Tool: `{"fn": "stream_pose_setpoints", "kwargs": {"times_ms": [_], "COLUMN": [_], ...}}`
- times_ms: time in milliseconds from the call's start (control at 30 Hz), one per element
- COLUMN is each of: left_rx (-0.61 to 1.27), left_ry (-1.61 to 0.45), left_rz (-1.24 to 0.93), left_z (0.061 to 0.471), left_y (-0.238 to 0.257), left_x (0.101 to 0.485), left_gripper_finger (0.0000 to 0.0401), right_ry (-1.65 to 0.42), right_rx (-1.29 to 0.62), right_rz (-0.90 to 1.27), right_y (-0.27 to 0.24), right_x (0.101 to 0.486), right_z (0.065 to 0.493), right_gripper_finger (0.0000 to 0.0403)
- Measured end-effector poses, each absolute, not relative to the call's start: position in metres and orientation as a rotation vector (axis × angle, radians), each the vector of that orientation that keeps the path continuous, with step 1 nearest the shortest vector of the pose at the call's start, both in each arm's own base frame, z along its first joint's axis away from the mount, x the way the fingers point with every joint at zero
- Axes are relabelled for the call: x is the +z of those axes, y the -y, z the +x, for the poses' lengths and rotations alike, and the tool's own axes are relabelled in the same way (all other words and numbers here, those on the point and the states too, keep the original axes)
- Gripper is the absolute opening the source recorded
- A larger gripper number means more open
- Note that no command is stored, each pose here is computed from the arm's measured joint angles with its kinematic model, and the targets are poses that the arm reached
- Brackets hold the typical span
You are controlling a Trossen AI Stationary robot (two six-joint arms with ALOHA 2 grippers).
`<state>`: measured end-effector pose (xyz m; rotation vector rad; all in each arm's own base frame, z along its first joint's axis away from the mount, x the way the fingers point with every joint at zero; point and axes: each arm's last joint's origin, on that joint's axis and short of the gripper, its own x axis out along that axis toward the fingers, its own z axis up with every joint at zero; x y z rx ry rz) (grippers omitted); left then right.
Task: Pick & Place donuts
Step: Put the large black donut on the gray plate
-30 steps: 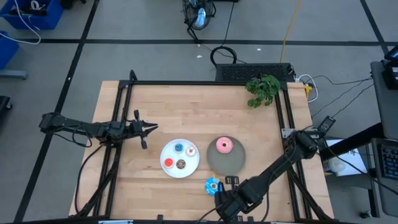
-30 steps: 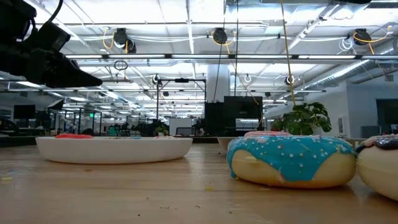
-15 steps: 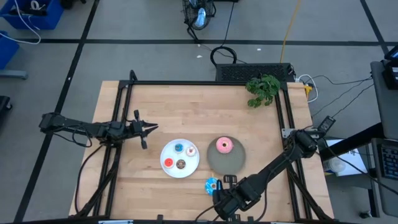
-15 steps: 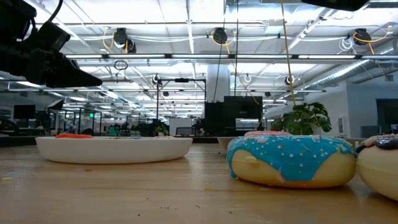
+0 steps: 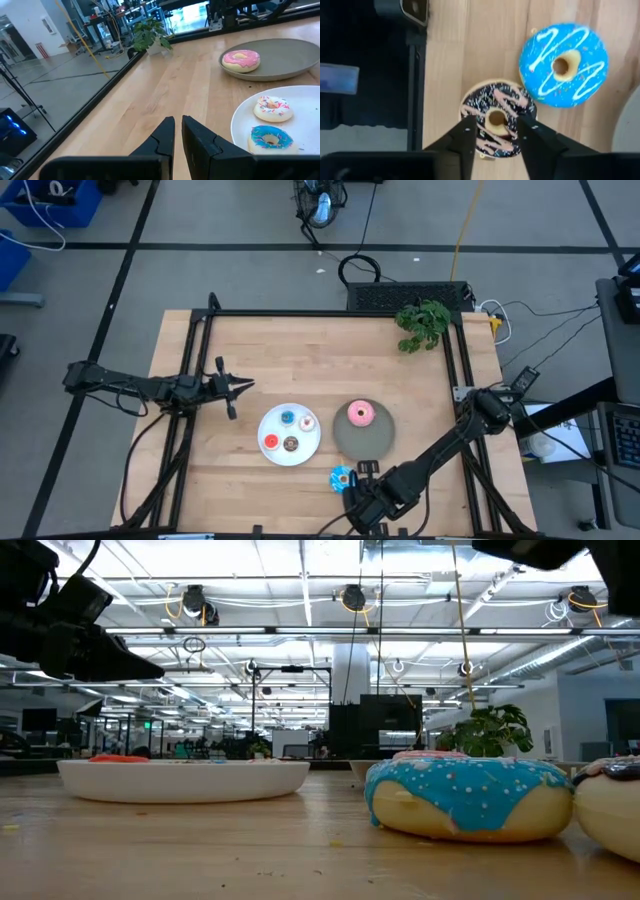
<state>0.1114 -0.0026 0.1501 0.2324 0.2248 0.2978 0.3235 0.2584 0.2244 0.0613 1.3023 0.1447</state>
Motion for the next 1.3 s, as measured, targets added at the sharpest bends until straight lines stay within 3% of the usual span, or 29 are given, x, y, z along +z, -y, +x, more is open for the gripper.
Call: {"fn": "stream_pose_setpoints", "kwargs": {"times_ms": [233, 667, 867, 1100, 1300], "left_rx": [0.297, 0.297, 0.297, 0.297, 0.297], "left_ry": [-0.226, -0.226, -0.226, -0.226, -0.226], "left_rz": [0.239, 0.239, 0.238, 0.237, 0.237], "left_z": [0.111, 0.111, 0.111, 0.111, 0.111], "left_y": [0.003, 0.003, 0.003, 0.003, 0.003], "left_x": [0.150, 0.150, 0.150, 0.150, 0.150], "left_gripper_finger": [0.0042, 0.0042, 0.0042, 0.0042, 0.0042], "right_ry": [-1.378, -1.393, -1.368, -1.399, -1.428], "right_rx": [0.092, 0.023, 0.079, 0.090, 0.142], "right_rz": [0.086, 0.145, 0.209, 0.220, 0.262], "right_y": [-0.250, -0.233, -0.228, -0.225, -0.225], "right_x": [0.197, 0.157, 0.139, 0.129, 0.135], "right_z": [0.317, 0.313, 0.311, 0.307, 0.305], "right_gripper_finger": [0.0177, 0.0224, 0.0235, 0.0211, 0.0119]}}
